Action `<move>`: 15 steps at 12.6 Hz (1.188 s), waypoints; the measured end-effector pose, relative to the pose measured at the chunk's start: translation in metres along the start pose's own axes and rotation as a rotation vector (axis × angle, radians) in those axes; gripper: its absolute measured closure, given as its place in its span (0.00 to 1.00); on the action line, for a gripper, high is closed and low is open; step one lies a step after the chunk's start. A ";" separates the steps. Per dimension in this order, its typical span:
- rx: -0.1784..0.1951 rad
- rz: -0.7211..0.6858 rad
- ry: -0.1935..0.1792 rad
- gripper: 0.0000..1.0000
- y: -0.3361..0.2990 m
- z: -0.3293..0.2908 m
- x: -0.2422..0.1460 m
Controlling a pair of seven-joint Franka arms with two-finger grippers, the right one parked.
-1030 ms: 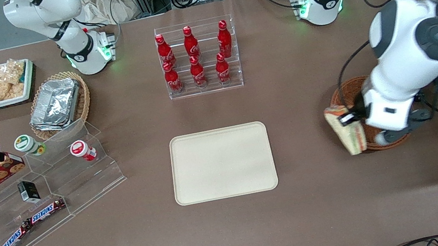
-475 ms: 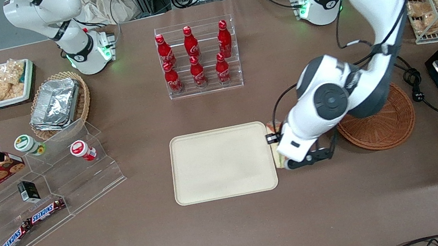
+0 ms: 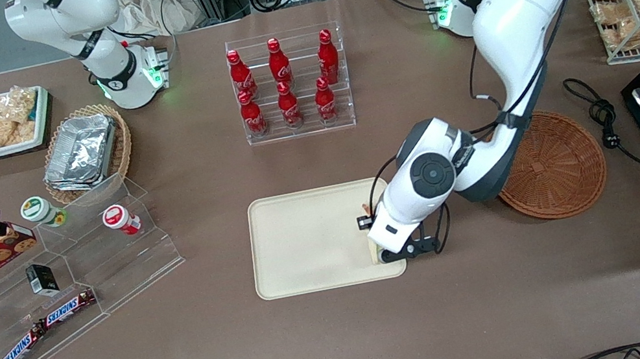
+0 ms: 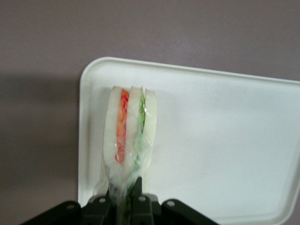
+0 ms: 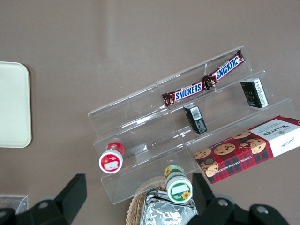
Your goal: Place sandwich from basket to tray
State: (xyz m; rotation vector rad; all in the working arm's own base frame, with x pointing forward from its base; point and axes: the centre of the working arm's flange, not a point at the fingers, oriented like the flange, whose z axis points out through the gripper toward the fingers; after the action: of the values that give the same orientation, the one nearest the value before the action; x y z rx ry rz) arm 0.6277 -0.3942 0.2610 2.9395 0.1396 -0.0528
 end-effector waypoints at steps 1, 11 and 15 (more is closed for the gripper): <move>0.020 0.007 0.002 0.87 0.002 0.017 0.000; 0.114 0.013 0.017 0.00 0.007 -0.035 0.007; 0.231 -0.082 0.000 0.00 -0.063 -0.147 0.025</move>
State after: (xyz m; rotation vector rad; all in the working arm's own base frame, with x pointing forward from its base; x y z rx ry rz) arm 0.6500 -0.3015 0.3912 3.1627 0.2711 -0.0860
